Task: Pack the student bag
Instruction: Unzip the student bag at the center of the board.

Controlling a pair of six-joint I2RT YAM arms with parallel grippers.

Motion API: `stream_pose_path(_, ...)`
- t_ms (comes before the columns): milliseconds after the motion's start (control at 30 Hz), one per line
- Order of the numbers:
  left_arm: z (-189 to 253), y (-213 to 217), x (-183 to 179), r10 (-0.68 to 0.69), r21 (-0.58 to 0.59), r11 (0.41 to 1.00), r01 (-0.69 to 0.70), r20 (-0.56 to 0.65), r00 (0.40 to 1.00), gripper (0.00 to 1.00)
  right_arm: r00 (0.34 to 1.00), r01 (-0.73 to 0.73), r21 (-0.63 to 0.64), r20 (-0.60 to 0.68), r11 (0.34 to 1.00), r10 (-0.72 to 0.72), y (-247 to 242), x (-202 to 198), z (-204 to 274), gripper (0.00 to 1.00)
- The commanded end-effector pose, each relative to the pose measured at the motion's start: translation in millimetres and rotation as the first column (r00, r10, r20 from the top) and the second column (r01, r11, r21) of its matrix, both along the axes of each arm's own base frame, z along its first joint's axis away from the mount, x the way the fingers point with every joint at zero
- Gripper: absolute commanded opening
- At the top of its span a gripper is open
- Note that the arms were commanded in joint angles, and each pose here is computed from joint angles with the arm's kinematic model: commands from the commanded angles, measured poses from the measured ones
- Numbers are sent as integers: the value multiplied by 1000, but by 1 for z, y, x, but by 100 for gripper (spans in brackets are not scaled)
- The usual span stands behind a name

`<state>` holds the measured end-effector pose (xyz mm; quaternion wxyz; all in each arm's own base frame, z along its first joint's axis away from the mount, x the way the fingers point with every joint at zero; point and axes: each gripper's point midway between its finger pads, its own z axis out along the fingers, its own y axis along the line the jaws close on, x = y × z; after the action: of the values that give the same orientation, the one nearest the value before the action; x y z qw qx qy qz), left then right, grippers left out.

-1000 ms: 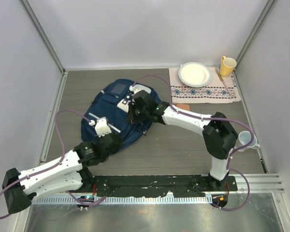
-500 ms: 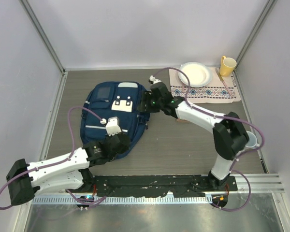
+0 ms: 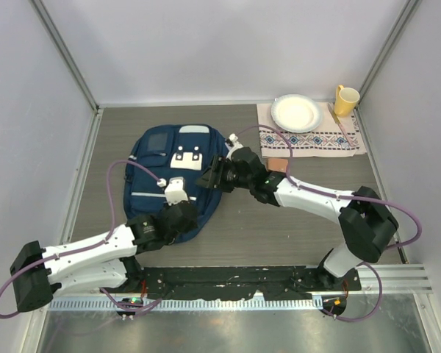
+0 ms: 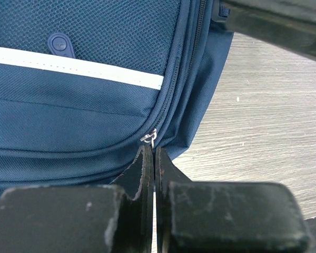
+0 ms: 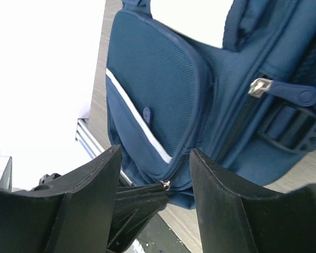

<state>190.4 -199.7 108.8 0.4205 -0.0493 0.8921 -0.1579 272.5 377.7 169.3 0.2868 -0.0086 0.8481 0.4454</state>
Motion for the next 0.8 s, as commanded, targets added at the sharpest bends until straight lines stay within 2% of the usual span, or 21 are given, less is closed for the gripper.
stream_pose_path(0,33,-32,6,-64,-106,992,69,54,996,0,1000,-3,67,1,998,3,19,-1,11,60)
stream_pose_path(267,35,-37,6,-79,-116,990,85,58,995,0,999,37,-1,-17,999,-37,18,-3,-6,58)
stream_pose_path(600,42,-39,6,-97,-130,986,108,82,992,0,999,24,-3,-36,1000,-24,26,-7,-18,56)
stream_pose_path(700,45,-43,6,-118,-138,982,130,90,989,0,999,14,2,-40,1000,-14,30,-8,-21,53)
stream_pose_path(767,47,-47,6,-134,-143,979,147,97,986,0,999,18,-3,-38,1000,-18,31,-6,-22,47)
